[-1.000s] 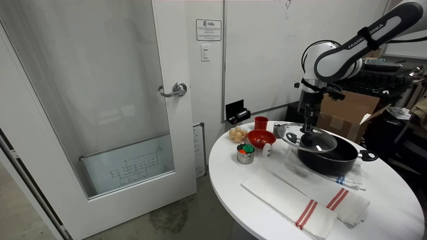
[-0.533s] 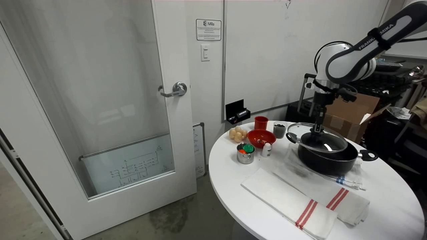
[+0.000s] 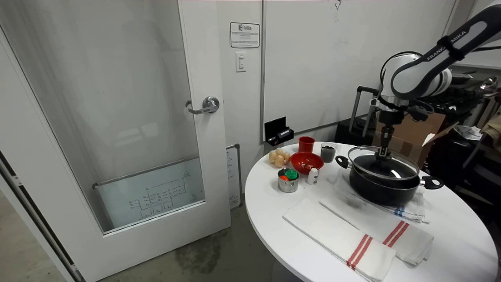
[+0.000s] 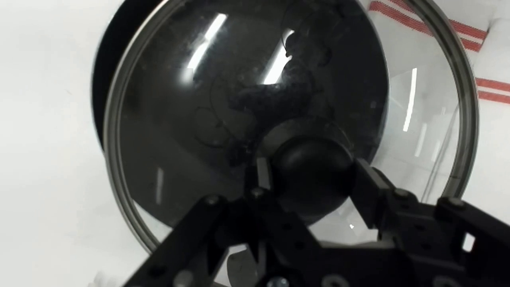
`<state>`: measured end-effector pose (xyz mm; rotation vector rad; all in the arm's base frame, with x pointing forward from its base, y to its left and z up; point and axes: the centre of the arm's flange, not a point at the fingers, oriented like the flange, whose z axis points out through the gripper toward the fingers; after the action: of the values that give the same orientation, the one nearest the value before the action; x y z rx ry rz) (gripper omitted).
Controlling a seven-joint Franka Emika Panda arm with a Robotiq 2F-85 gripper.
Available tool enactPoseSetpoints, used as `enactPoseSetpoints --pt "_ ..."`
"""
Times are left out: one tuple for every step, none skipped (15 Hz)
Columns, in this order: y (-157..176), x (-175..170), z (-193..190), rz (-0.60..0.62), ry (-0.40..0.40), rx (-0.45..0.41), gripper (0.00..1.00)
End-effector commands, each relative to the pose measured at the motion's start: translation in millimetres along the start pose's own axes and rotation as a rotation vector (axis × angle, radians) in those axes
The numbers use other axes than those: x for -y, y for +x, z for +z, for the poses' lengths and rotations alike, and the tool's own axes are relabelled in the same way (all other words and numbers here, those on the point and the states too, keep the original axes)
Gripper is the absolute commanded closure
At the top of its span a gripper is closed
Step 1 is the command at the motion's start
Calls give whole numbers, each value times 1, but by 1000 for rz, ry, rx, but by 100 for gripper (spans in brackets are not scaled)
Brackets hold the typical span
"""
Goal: Pick up the lid, then place it on the pot
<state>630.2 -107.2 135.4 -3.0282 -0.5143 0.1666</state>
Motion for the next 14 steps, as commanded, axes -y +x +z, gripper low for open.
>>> enactPoseSetpoints --pt "-7 -8 -9 56 4 -17 75" --pt "-8 -10 -7 65 1 -14 75" --pt "-8 -12 -5 74 -1 -10 75" --pt "-8 -14 -3 80 -1 -5 75" --pt "-8 -16 -1 86 -4 -2 75" --pt "-8 -18 1 91 -4 1 75" --pt "-8 -19 4 94 -1 4 75" --pt "-8 -21 7 96 -3 7 75" --pt "-8 -22 9 98 -1 10 75" --pt "-8 -23 12 101 -1 12 75" --pt "-7 -25 15 104 -1 15 75" --pt "-7 -27 17 107 -2 18 75" --pt "-7 -29 20 111 -1 20 75" --pt "-7 -31 21 116 -2 19 75"
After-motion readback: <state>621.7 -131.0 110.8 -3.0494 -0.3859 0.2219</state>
